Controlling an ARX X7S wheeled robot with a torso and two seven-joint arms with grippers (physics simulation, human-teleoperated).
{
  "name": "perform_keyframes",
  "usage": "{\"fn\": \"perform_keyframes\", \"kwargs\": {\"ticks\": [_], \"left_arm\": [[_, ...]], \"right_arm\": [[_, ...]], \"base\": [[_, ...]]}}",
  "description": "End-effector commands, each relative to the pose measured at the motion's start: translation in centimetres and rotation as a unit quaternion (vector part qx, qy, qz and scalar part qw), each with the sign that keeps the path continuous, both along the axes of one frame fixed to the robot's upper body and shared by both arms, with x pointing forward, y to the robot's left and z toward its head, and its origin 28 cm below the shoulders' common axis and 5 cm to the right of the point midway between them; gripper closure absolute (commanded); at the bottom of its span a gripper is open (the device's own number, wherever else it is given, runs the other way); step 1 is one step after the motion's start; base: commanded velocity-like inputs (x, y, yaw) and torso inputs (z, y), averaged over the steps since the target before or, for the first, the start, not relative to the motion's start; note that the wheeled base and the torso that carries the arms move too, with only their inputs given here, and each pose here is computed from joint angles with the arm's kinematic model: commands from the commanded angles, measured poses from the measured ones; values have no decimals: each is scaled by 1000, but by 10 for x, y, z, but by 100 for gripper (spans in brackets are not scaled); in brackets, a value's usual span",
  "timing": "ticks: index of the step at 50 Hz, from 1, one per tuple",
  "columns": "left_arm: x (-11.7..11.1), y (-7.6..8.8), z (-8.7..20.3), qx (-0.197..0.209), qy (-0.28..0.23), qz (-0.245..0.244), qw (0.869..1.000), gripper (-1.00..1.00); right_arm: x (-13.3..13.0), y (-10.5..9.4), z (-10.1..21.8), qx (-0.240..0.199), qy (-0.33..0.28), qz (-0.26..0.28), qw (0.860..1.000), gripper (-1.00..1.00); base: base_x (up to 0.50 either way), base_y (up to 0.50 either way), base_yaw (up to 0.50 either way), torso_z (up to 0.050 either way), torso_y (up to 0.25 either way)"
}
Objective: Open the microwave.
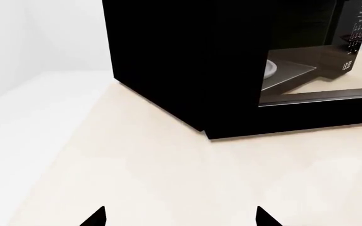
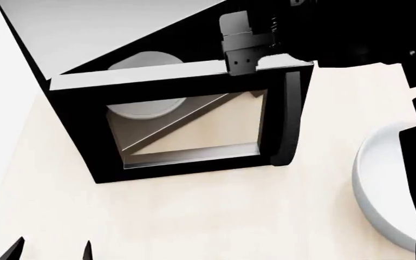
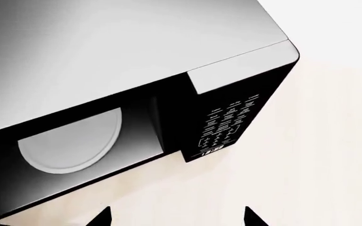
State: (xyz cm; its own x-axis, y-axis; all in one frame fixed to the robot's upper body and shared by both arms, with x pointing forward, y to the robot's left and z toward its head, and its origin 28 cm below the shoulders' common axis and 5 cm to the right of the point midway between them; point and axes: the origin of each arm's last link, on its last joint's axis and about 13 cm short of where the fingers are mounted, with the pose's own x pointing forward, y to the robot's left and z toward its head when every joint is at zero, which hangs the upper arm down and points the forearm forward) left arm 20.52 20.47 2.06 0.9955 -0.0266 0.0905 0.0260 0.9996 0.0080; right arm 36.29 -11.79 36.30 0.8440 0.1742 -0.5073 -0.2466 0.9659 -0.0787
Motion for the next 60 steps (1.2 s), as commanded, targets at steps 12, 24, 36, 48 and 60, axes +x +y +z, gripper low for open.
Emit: {"fn": "perform_keyframes", "kwargs": {"ticks": [12,24,36,48,60], "left_arm": [[-2,1,-2,4,6,2,1000,-100],[-1,1,-2,4,6,3,1000,-100],[0,0,-3,4,6,3,1000,-100],[0,1,-3,4,7,4,1000,-100],[0,1,-3,4,7,4,1000,-100]], "right_arm": [[-4,-2,-12,6,15,3,1000,-100],[-6,-3,-16,5,19,8,1000,-100],[-21,-2,-20,-6,21,18,1000,-100],[-32,1,-21,-3,20,35,999,-100],[-45,-1,-29,0,17,41,999,-100]], "base": [[0,0,0,0,0],[0,0,0,-1,-2],[0,0,0,-1,-2],[0,0,0,-1,-2],[0,0,0,-1,-3]]}}
